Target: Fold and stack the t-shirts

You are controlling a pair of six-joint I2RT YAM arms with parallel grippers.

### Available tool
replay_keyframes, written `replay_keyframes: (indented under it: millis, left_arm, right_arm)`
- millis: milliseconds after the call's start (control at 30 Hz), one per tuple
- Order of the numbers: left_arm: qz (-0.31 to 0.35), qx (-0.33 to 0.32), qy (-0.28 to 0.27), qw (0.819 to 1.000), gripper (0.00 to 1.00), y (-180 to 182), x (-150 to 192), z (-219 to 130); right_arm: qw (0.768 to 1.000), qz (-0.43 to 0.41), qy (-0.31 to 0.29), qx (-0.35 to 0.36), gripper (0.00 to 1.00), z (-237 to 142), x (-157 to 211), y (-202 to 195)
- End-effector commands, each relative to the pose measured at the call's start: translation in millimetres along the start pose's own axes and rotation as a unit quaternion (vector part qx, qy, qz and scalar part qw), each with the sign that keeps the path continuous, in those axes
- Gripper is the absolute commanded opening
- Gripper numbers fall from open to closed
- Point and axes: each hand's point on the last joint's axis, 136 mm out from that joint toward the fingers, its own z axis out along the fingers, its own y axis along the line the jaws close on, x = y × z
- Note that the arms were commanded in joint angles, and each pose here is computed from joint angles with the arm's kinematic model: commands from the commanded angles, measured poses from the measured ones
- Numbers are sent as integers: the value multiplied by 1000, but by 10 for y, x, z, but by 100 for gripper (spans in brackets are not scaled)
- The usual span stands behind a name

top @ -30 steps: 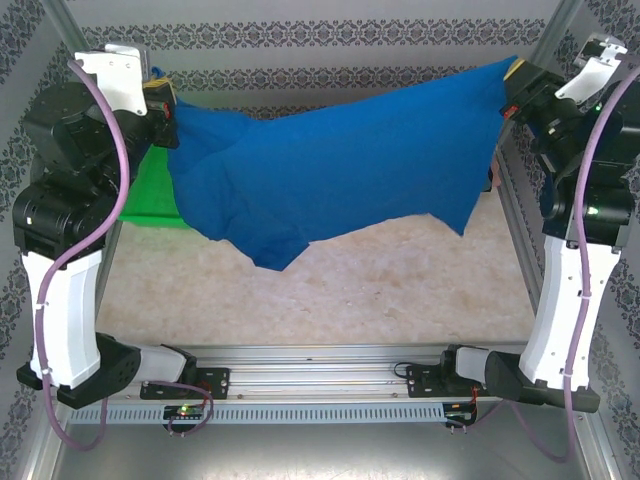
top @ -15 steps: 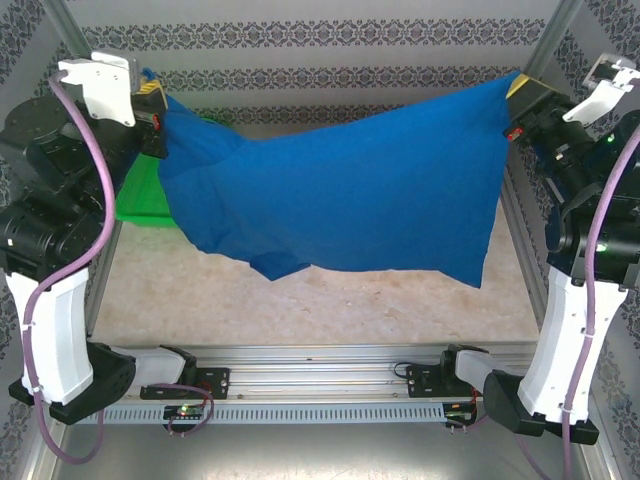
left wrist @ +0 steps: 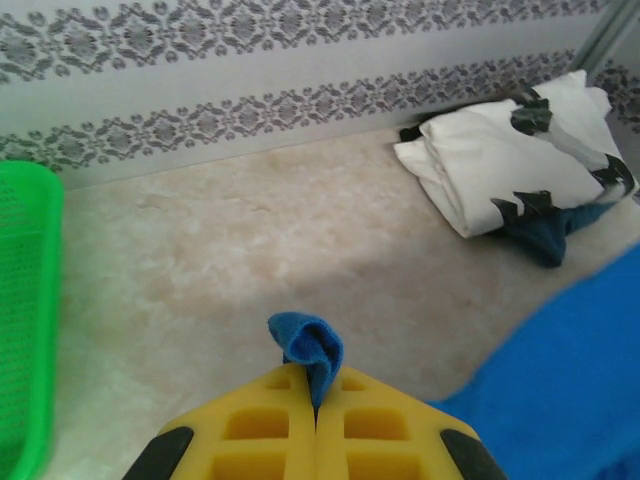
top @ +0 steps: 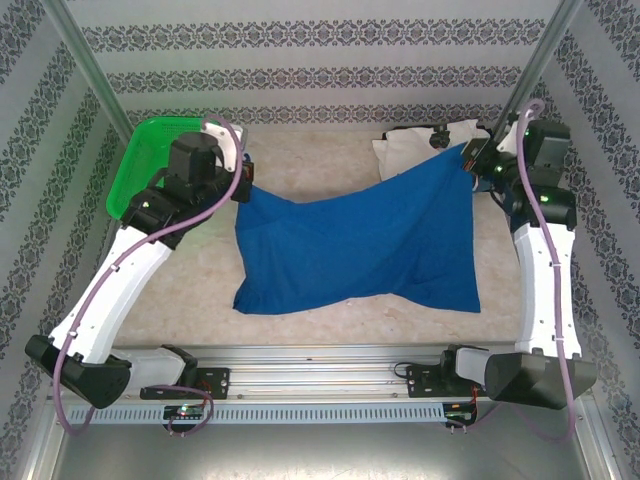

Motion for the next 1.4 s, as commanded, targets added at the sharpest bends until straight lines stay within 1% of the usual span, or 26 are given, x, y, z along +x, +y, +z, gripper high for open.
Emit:
replay_keyframes:
  millis: [0,167,233,333,467,500,533,567,600,667,700,800,867,933,967,1033,1100,1200,1267,1300,1367]
  left_arm:
    - [-4,18,-19,1000,0,-284,65,89]
    - [-19,12,46,999,0,-638,862,537]
    - [-26,21,69,997,0,-794,1150,717]
    - [-47,59,103,992,0,-1119,1537,999]
    - [-71,116,167,976,0,-1523,2064,1282]
    - [-82,129,186,971,5,-1585,2189,1327]
    - [-86,142,198,966,14,-1637,2270,1345]
    - [-88,152,205,963,23,-1678,2319,1344]
    - [-91,153,203,963,34,-1676,2293,1327]
    - [-92,150,184,967,59,-1630,2123,1247]
    - [-97,150,172,969,65,-1589,1992,1190]
    - [-122,159,156,967,70,-1435,1661,1029]
    - [-134,155,159,966,72,-1293,1561,932]
    - [-165,140,172,961,73,-1091,1547,865]
    - [-192,136,176,956,73,-986,1550,839]
    - [-250,142,183,940,73,-865,1578,800]
    - [-316,165,193,914,73,-843,1573,785]
    - [-386,200,222,873,73,-999,1582,799]
    - [-423,210,254,844,72,-1092,1682,832]
    - [-434,206,268,835,72,-1110,1755,850]
    - [-444,191,291,826,71,-1110,1866,867]
  right_arm:
    - [1000,-8,-5,26,0,31,141,-188]
    - [996,17,39,82,0,223,607,-621]
    - [993,28,55,100,0,276,765,-768]
    - [990,36,74,115,0,328,939,-902]
    - [986,43,92,131,0,348,1073,-1024]
    - [986,42,95,132,0,349,1088,-1037]
    - [986,40,97,133,0,350,1094,-1043]
    - [985,38,98,134,0,351,1094,-1047]
    - [985,37,100,135,0,351,1103,-1051]
    - [985,36,104,135,0,352,1107,-1051]
    - [985,37,105,135,0,353,1111,-1052]
    - [985,36,107,134,0,361,1122,-1053]
    - [985,35,108,133,0,363,1122,-1052]
    - [984,34,109,134,0,363,1115,-1053]
    - [985,32,108,133,0,360,1107,-1042]
    - [985,29,107,132,0,354,1090,-1035]
    - [985,27,109,133,0,349,1085,-1030]
    - [985,25,110,133,0,345,1088,-1029]
    - [985,24,112,132,0,354,1100,-1032]
    - [984,26,113,132,0,360,1111,-1037]
    - [985,27,114,131,0,370,1116,-1039]
